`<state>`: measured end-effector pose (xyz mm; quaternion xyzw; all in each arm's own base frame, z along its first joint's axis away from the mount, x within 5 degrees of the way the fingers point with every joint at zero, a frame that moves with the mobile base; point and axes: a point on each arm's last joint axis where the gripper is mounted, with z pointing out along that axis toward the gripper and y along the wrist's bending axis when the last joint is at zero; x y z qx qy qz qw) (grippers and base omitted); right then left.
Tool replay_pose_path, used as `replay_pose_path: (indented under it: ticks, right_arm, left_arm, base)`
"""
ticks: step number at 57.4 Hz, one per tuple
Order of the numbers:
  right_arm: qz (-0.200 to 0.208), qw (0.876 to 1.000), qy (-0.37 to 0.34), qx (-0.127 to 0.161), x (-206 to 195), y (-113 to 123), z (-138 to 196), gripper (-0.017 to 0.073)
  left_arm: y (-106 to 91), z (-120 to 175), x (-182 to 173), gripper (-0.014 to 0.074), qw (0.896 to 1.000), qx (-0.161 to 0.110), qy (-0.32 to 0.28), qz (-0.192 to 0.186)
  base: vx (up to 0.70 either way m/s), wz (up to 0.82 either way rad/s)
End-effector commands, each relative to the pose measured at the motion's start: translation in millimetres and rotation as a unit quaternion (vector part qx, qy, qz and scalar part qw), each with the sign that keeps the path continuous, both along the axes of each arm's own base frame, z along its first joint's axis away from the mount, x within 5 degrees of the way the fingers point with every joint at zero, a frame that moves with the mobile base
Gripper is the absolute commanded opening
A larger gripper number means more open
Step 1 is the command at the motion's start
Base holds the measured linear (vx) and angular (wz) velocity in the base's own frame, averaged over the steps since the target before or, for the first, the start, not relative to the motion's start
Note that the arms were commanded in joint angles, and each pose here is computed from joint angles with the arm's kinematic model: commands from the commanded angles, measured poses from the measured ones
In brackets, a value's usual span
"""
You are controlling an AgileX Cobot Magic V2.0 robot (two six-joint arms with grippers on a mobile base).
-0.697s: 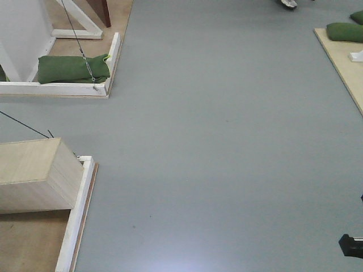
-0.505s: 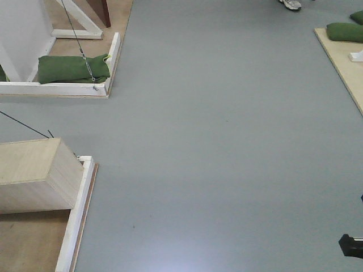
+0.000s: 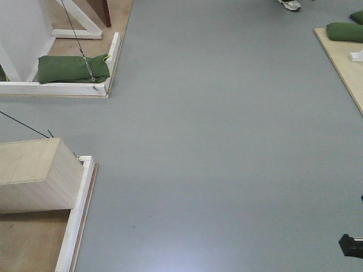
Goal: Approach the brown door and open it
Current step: 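Drive the base forward toward the brown wooden door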
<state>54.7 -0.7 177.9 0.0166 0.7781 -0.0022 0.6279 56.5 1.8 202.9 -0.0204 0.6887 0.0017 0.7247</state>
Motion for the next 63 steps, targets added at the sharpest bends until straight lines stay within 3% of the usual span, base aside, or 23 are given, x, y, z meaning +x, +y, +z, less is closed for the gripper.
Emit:
replay_pose_path:
  ticks: [1, 63]
  right_arm:
    - [-0.002, 0.999, -0.044, -0.005, 0.7, -0.5, 6.7, 0.0]
    - [0.004, 0.999, -0.044, -0.004, 0.6, 0.2, 5.8, 0.0]
  left_arm:
    - [-0.3, 13.3, -2.8, -0.0003, 0.999, -0.005, -0.053, -0.003]
    - [-1.5, 12.2, -2.9, -0.0003, 0.999, -0.005, -0.052, -0.014]
  base:
    - [0.0, 0.0]
    - [0.07, -0.01]
